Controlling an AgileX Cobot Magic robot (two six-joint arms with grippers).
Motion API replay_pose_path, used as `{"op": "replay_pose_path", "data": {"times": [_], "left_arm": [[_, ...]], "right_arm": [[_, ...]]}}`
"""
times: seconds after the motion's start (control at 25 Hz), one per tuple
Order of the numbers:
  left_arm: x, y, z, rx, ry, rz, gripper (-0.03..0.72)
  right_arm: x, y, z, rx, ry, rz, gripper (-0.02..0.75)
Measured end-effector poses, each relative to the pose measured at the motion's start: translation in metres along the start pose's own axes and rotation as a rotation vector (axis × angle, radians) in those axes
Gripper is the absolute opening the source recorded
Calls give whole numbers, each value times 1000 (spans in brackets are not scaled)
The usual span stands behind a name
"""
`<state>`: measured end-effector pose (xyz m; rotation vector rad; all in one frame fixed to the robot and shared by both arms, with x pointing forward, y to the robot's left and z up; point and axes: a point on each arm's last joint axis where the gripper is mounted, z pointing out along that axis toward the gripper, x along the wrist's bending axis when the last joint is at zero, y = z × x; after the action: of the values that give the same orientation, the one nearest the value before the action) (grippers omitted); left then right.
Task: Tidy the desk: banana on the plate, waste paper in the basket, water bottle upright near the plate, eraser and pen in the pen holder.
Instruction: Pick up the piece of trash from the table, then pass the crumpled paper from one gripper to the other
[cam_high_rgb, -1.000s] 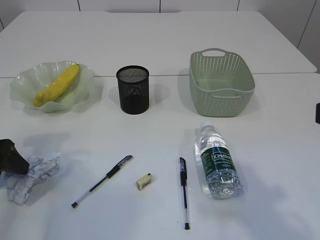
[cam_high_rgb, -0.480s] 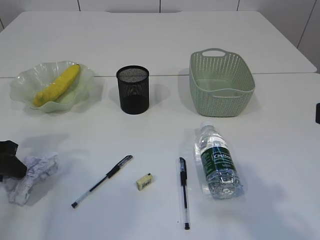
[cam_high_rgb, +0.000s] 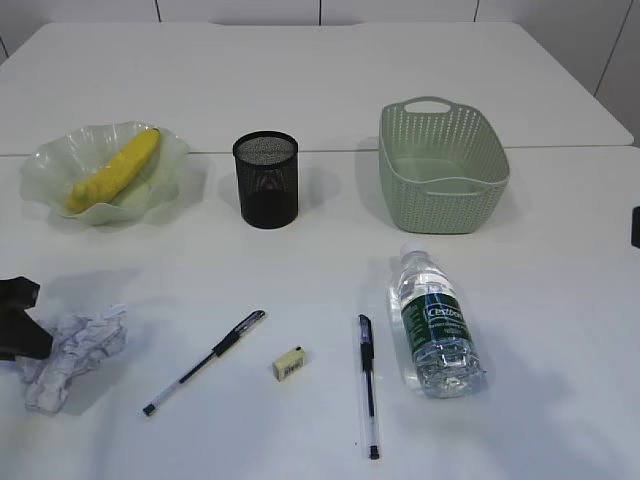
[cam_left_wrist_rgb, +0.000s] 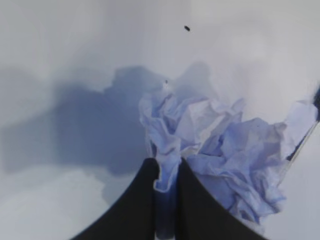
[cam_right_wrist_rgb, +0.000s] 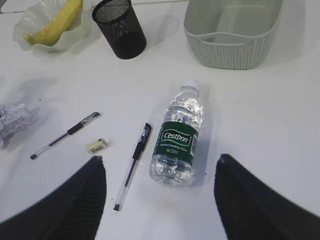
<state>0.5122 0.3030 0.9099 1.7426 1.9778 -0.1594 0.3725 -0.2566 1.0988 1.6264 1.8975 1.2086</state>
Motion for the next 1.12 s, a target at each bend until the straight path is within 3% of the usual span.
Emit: {"op": "replay_pose_path", "data": {"times": [0.24,0.64,0.88,1.12], "left_arm": [[-15,0,-15,-32,-82,35,27],[-63,-3,-83,-282,-223,178,22],[-108,-18,-97,-366,-243,352,22],[-146,-32,-85,-372,-267,456,20]], "right_arm": [[2,0,0,-4,19,19,501],[19,9,6,-34,246,224,501],[25,12,26,54,363,273,453],[28,16,35,62,443,308,427]]}}
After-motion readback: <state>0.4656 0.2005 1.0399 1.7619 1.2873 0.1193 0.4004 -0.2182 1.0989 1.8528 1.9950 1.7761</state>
